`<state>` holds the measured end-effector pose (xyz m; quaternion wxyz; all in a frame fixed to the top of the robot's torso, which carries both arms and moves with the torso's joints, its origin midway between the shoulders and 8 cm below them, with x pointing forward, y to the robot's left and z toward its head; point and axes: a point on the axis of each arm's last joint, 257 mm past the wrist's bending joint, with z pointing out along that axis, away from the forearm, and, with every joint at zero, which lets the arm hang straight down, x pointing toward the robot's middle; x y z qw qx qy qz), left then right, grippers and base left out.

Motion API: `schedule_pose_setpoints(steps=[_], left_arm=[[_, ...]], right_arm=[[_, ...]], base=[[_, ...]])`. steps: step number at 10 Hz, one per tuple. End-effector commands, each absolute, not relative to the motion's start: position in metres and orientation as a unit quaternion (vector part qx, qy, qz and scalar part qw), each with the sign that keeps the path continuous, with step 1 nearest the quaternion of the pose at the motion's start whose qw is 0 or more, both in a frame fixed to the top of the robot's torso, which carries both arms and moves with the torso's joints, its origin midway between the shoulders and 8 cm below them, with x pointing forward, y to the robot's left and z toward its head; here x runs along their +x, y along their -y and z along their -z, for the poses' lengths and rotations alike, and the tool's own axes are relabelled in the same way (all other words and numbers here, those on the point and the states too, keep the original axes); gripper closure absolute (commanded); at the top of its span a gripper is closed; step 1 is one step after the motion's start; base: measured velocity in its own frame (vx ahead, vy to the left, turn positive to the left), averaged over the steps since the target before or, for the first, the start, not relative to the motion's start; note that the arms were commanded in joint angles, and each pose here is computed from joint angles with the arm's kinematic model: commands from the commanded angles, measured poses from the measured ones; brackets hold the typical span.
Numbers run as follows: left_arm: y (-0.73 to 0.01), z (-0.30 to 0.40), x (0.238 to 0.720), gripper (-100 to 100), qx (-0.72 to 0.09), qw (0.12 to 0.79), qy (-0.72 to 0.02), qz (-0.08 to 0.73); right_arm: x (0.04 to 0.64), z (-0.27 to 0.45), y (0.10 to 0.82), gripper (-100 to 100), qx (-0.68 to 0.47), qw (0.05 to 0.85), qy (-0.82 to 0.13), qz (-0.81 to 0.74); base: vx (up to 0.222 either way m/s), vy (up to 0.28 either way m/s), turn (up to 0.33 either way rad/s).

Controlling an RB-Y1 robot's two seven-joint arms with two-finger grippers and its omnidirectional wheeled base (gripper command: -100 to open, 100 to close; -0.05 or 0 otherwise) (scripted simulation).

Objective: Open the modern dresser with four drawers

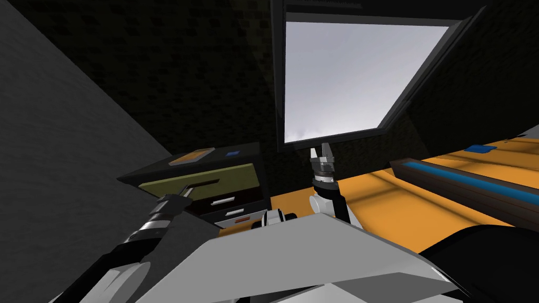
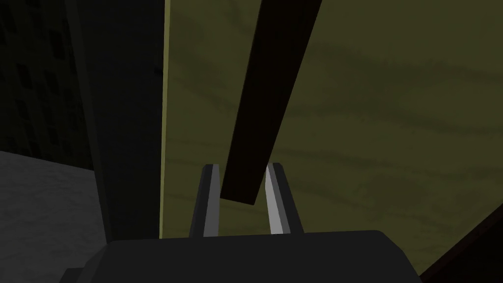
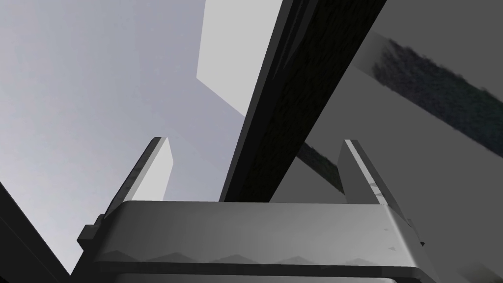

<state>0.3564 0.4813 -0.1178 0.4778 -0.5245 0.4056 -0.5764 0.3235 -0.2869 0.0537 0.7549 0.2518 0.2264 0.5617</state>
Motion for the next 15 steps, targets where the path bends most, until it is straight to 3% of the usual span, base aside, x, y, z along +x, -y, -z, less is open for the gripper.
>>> schedule_pose_setpoints(steps=[1, 10, 15], left_arm=[[-0.469, 0.141, 0.352, 100, -0.545, 0.467, -0.404, 0.568], [-0.371, 0.151, 0.357, 100, -0.533, 0.465, -0.425, 0.565], [-0.352, 0.151, 0.357, 100, -0.548, 0.467, -0.402, 0.566]], right_arm=[[0.324, -0.054, 0.287, 0, 0.252, 0.755, -0.226, -0.562], [0.324, -0.054, 0.287, 0, 0.252, 0.755, -0.226, -0.562], [0.323, -0.054, 0.287, 0, 0.252, 0.755, -0.226, -0.562]], base=[[-0.028, 0.035, -0.028], [-0.023, 0.082, -0.014], [-0.015, 0.078, -0.022]])
